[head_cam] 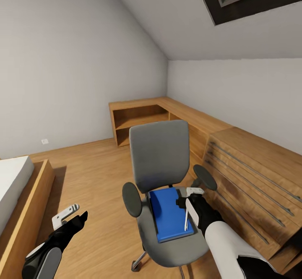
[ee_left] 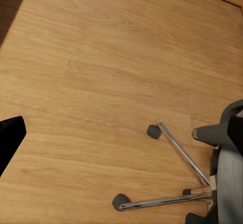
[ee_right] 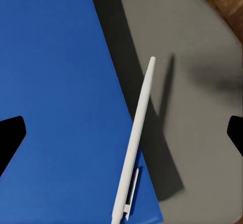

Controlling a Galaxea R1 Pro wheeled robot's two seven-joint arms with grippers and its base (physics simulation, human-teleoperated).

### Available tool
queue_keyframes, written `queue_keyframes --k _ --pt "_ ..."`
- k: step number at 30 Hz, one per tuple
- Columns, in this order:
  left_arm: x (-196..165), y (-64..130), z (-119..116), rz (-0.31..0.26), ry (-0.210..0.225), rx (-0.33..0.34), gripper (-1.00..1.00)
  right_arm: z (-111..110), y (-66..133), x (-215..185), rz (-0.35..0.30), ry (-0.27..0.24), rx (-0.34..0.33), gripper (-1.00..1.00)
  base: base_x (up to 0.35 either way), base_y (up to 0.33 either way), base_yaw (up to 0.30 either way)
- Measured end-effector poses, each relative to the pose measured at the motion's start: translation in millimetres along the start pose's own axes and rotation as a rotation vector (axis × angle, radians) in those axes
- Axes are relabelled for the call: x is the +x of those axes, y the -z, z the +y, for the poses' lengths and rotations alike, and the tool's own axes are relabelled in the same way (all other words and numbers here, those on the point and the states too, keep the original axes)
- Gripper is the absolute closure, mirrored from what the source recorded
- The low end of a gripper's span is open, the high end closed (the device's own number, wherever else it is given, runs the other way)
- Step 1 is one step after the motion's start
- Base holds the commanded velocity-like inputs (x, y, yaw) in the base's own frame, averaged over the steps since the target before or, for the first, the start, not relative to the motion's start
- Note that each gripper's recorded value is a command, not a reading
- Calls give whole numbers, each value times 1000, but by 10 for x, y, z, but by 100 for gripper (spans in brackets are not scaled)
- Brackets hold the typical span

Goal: In the bedroom, organize the workspace by keeping the computer under the desk, ensuring the monitor is on the desk, placing the keyboard on the desk next to the monitor, placing the mouse on the desk next to the keyboard, moving the folder from the swivel chair onto the desk next to the mouse, stacking the notebook on top of the folder with the pen on top of the notebook, and positioning the swivel chair next to the desk.

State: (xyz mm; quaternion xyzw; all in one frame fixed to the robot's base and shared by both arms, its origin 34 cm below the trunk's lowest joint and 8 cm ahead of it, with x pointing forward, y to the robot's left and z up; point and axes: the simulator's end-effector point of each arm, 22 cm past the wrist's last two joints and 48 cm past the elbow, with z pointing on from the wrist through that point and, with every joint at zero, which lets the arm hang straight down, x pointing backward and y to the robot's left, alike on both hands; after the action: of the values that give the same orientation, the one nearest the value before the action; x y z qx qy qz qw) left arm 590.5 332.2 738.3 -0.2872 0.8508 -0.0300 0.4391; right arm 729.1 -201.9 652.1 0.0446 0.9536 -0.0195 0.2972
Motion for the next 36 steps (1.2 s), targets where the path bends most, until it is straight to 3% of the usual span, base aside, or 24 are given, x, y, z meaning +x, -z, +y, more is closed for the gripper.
queue_keyframes --k 36 --pt "472 -320 218 0 0 -2 -100 17 -492 540 32 3 -2 -100 0 0 0"
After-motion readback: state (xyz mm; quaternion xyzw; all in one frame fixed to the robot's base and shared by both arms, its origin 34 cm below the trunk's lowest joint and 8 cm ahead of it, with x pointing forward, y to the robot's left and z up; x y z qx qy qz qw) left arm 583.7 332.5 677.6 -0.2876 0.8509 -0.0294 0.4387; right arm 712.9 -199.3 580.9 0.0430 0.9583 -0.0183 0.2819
